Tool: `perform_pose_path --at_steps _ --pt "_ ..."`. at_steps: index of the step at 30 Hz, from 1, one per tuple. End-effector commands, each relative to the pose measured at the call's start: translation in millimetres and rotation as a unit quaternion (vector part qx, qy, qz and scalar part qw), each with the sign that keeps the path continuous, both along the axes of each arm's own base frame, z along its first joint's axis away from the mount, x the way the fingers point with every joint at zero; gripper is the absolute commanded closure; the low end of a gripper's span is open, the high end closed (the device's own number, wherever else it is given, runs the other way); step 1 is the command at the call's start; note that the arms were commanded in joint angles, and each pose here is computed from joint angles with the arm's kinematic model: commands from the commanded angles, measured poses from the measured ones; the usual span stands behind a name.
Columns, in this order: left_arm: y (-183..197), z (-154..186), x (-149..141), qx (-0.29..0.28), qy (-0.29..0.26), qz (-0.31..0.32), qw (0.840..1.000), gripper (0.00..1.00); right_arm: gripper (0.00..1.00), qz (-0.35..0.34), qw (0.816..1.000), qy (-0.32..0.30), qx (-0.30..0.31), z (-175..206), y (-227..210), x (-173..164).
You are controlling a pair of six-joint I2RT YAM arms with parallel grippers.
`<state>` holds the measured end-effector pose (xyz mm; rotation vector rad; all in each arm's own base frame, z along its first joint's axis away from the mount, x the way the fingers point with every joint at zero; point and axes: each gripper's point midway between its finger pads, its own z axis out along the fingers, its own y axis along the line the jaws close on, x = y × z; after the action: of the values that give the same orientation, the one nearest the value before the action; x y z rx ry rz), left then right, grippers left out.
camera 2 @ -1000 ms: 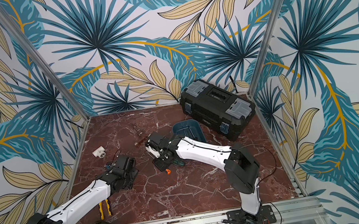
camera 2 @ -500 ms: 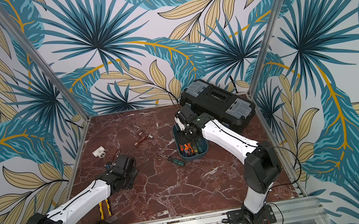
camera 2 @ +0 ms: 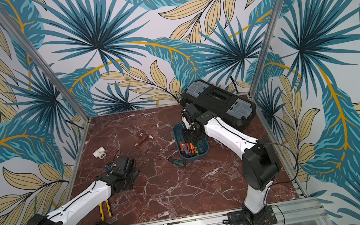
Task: Put the screwdriver on the desktop into the storage box
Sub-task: Place the screwdriver in the storage box.
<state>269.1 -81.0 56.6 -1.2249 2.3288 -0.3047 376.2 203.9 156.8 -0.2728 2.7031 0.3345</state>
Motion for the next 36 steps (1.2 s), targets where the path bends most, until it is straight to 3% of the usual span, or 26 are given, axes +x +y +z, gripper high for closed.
perform_pose_path --at_steps 1,22,36 --pt "0 10 7 0.004 -0.016 -0.002 1.000 0.47 1.00 0.001 1.000 0.014 0.001 -3 1 0" --pt "-11 7 13 -0.004 -0.015 -0.008 1.000 0.47 1.00 0.006 1.000 0.026 -0.006 -14 -9 7" --pt "-45 11 28 -0.010 -0.012 -0.052 0.999 0.46 1.00 0.019 0.995 0.097 -0.020 -68 -2 9"
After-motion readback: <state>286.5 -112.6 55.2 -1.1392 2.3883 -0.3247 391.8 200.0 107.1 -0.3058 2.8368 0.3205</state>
